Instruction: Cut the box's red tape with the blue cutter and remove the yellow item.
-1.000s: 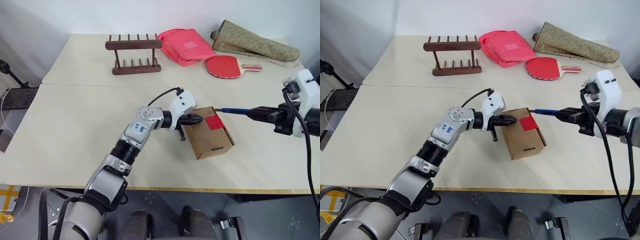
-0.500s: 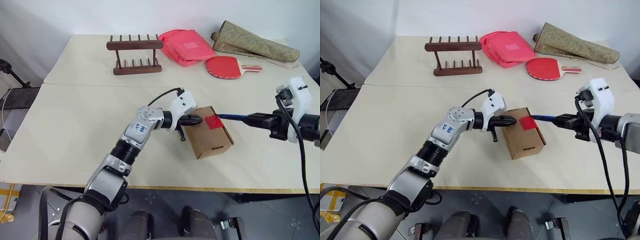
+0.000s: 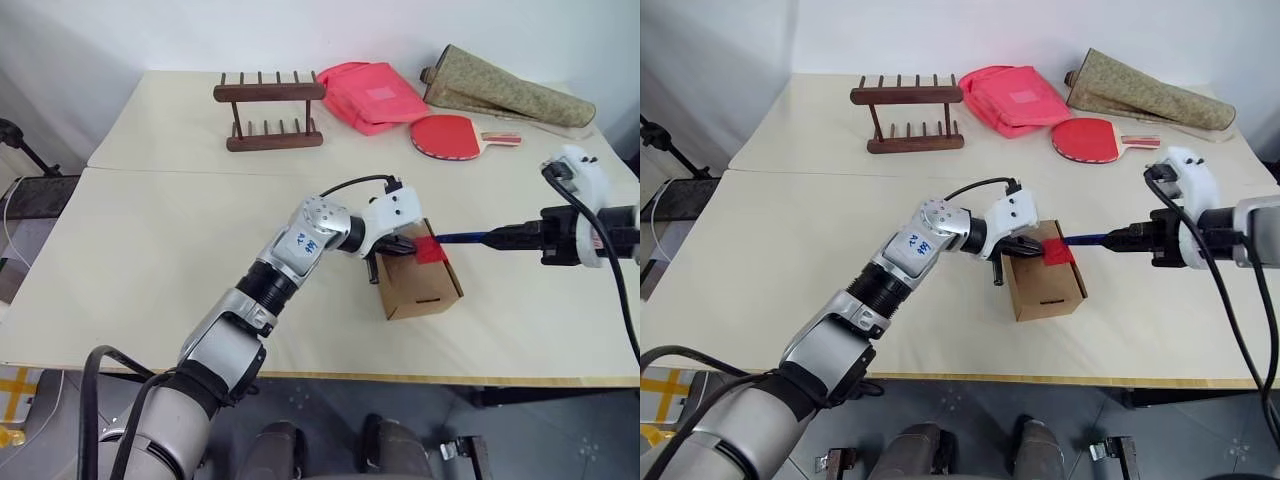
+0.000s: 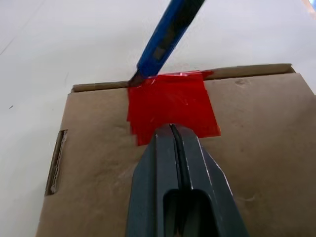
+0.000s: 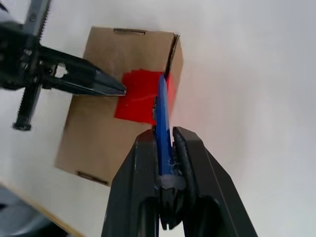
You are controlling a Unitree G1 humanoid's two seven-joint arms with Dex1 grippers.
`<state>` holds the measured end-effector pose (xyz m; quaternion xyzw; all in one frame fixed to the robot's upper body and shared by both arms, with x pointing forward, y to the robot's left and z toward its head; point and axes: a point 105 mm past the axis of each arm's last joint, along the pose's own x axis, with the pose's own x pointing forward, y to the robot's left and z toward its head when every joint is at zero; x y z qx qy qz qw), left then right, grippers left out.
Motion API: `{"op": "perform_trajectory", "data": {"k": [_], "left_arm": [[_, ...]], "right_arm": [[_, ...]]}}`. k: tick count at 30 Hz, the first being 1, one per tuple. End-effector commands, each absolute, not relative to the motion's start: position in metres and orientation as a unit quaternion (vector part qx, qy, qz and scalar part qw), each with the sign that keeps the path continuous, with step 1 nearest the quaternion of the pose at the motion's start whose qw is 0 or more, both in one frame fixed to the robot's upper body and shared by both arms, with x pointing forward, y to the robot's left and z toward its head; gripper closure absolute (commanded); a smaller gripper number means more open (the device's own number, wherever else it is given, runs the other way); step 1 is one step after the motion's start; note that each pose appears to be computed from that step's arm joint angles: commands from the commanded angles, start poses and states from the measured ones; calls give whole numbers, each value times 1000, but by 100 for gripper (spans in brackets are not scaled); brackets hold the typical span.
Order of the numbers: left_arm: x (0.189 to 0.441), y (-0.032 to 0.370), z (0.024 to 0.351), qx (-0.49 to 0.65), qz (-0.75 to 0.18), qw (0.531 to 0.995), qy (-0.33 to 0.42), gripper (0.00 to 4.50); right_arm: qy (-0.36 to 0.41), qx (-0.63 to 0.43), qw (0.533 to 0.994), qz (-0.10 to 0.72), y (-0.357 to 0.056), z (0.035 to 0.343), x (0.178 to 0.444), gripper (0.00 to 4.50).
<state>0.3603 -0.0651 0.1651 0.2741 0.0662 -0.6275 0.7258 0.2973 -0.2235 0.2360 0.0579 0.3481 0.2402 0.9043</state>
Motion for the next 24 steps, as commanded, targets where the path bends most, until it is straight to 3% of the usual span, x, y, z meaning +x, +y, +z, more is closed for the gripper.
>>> {"op": "perform_trajectory", "data": {"k": [1, 7, 17, 24], "left_arm": [[351, -56, 108, 299, -636, 692, 163, 450], [345, -60, 97, 286, -639, 693, 176, 450], [339, -66, 87, 276, -644, 688, 189, 450], [344, -68, 110, 251, -647, 706, 140, 450]], "right_arm": [[369, 90, 891, 249, -213, 235, 290, 434], [390, 76, 885, 243, -212, 228, 285, 434], [462, 39, 846, 264, -221, 219, 248, 434], [400, 38, 869, 291, -215, 242, 246, 434]]}}
